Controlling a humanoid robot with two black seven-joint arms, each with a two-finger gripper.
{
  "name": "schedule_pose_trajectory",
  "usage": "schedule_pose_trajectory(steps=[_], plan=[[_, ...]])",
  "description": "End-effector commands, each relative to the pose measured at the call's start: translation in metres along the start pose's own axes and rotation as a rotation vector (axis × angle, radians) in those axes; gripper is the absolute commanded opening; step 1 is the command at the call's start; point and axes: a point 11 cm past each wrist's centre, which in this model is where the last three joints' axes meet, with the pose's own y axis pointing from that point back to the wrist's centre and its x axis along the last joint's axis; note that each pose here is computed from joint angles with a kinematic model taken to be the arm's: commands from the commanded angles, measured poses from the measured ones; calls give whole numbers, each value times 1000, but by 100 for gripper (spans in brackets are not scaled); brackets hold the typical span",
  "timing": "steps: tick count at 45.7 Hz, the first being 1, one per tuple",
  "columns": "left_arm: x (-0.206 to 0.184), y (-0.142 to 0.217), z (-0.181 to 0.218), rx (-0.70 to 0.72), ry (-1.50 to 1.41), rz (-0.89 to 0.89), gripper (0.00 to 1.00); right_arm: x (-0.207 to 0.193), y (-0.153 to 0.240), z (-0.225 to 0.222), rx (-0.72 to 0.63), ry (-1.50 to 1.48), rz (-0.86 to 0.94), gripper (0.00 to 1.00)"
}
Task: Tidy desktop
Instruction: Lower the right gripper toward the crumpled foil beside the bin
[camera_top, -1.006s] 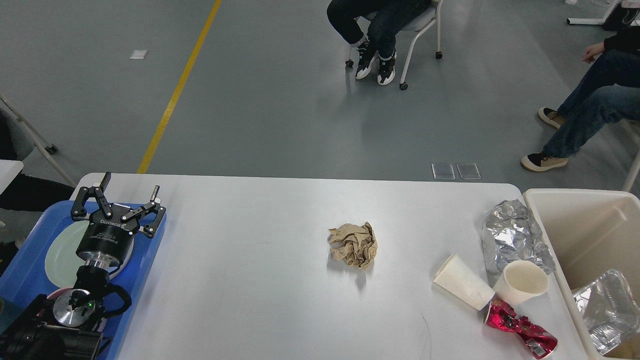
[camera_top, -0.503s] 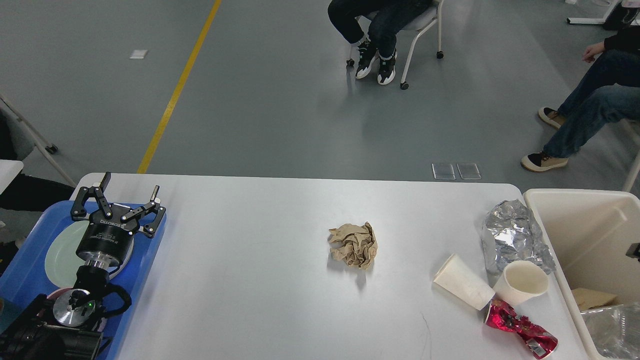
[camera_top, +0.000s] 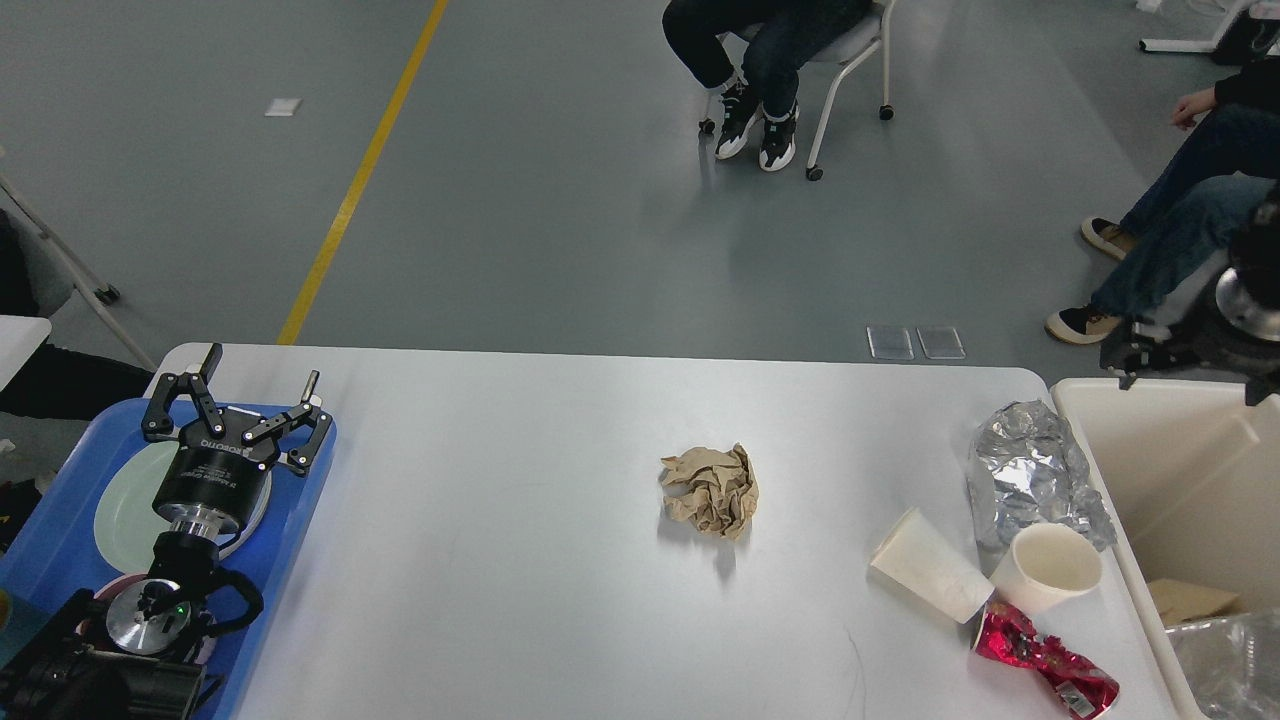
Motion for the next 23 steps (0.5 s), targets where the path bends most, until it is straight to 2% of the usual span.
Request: schedule_pose_trajectory(steps=[1, 7, 12, 23], plan=[[0, 0, 0, 0, 0, 0, 96, -16, 48, -35, 102, 69, -46, 100], [0, 0, 0, -1, 0, 0, 96, -42, 95, -71, 212, 155, -51, 100], [0, 0, 0, -1, 0, 0, 96, -59, 122, -86, 247, 217, -44, 100], [0, 0, 0, -1, 0, 0, 96, -77, 147, -103, 258, 266, -33, 100]])
